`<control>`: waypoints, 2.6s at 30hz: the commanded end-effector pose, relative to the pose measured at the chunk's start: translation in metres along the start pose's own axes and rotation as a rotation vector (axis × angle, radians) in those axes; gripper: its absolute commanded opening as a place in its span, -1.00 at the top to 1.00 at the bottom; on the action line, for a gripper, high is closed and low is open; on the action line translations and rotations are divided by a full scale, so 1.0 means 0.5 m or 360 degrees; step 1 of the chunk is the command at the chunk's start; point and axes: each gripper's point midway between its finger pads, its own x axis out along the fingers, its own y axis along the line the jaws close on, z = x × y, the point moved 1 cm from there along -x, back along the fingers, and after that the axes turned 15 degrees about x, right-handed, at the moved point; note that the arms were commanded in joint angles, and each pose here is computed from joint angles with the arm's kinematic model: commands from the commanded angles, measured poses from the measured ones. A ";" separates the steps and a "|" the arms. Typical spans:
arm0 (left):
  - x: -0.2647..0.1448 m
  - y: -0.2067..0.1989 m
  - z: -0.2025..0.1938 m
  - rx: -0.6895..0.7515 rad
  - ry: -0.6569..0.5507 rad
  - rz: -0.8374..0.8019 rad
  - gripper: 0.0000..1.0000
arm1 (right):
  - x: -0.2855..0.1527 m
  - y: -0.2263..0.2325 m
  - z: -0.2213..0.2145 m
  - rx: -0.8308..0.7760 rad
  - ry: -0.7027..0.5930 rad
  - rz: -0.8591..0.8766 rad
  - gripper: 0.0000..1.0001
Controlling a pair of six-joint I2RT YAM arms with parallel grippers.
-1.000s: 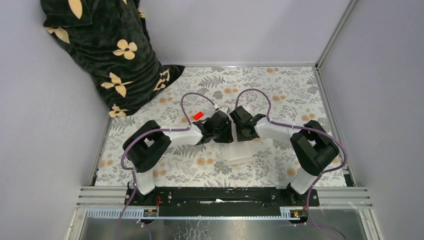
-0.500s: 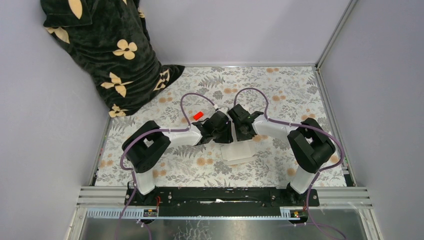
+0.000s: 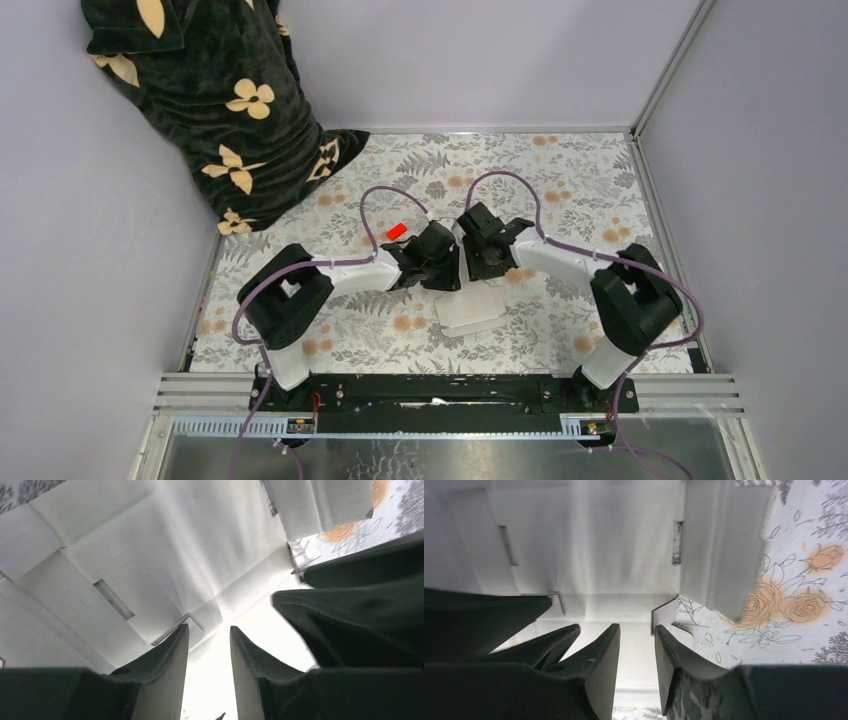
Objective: Fold the paper box
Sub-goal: Fold the paper box at the center of the board.
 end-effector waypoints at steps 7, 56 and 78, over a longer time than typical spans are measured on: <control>-0.116 0.004 0.090 0.0049 0.0069 0.0058 0.02 | -0.191 0.094 0.156 -0.0066 -0.0321 0.0293 0.10; -0.051 0.205 0.143 -0.0368 0.0005 0.0060 0.05 | 0.054 -0.004 0.229 0.0049 0.0055 0.0423 0.23; -0.050 0.206 0.164 -0.0342 -0.0004 0.0082 0.07 | 0.048 0.003 0.236 0.0046 0.0067 0.0436 0.43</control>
